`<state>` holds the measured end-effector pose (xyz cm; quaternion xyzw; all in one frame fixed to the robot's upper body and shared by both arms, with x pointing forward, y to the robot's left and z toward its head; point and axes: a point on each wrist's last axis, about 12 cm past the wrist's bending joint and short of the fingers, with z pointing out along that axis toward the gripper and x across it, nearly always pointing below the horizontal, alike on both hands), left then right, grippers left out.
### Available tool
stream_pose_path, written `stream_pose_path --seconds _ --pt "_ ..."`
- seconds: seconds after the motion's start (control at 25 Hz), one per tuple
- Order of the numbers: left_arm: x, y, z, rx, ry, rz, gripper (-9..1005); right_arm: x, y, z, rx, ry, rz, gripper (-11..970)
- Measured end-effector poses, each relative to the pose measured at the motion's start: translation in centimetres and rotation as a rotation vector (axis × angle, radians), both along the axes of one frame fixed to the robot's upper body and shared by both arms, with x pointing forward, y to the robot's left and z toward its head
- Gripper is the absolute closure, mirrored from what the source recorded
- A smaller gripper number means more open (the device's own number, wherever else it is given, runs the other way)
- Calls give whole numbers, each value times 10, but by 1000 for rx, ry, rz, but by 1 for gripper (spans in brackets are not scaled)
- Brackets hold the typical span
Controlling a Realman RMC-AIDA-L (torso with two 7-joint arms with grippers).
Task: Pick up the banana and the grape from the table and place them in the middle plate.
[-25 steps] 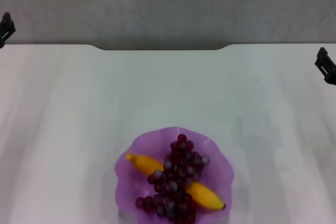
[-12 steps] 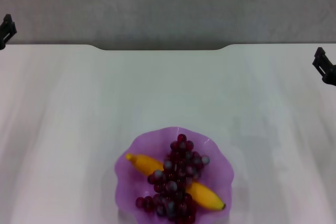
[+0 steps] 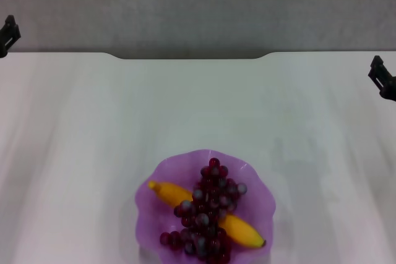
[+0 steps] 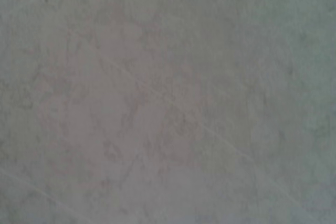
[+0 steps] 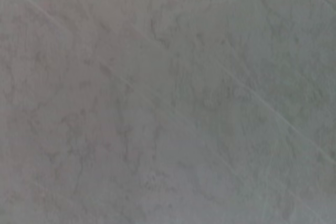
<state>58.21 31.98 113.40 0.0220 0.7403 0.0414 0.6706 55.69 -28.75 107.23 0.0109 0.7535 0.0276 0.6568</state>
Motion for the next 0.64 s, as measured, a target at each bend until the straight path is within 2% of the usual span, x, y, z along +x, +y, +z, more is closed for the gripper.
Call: stream_pose_path --seconds 0.64 --pt "0 0 3 1 -9 -2 105 -1 0 -1 -1 3 -1 217"
